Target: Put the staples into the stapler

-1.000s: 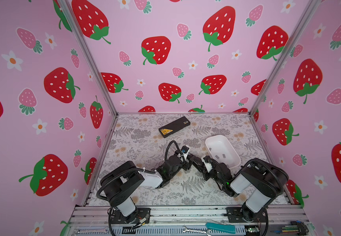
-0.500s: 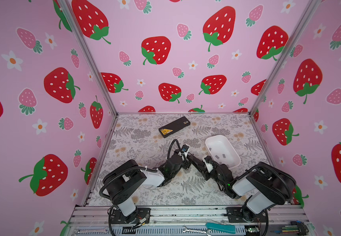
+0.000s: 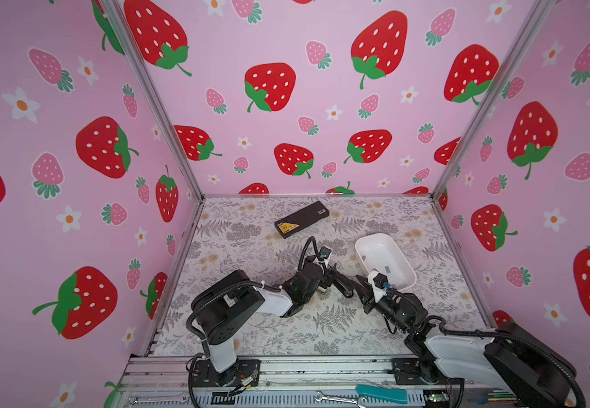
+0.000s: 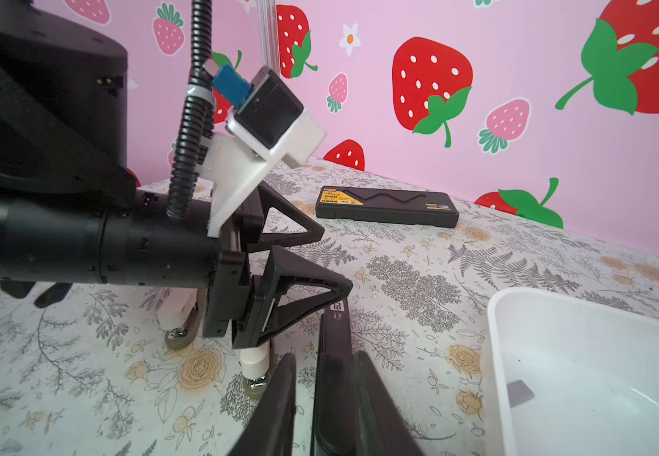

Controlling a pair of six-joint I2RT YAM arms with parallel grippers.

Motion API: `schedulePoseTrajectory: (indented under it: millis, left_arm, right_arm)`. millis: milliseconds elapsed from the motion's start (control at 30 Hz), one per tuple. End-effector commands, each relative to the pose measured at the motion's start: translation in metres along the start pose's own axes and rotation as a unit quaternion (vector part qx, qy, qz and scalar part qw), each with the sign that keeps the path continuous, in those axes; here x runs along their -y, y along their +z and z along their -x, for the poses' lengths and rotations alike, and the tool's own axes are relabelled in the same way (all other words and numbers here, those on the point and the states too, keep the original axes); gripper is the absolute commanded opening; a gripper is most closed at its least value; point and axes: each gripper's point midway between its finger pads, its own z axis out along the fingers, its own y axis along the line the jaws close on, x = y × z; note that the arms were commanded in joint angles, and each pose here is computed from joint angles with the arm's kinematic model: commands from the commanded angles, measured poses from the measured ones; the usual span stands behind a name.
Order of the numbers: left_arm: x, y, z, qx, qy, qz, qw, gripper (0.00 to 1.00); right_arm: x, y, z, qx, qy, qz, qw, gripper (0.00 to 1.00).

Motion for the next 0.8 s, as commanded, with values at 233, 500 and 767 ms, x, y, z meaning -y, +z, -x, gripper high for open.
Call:
schedulePoseTrajectory:
  millis: [233, 500, 767]
  left_arm:
    - [0.009, 0.004, 0.000, 0.004, 0.014, -0.016, 1.000, 0.74]
    - [0.017, 0.014, -0.007, -0.013, 0.028, -0.029, 0.999, 0.73]
    - [0.022, 0.022, -0.013, -0.026, 0.039, -0.035, 0.998, 0.72]
  right_arm:
    - [0.000, 0.017, -0.042, -0.085, -0.006, 0.000, 0.996, 0.22]
    - [0.003, 0.022, -0.047, -0.098, -0.011, -0.010, 0.995, 0.22]
    - [0.014, 0.034, -0.060, -0.129, -0.019, -0.039, 0.991, 0.21]
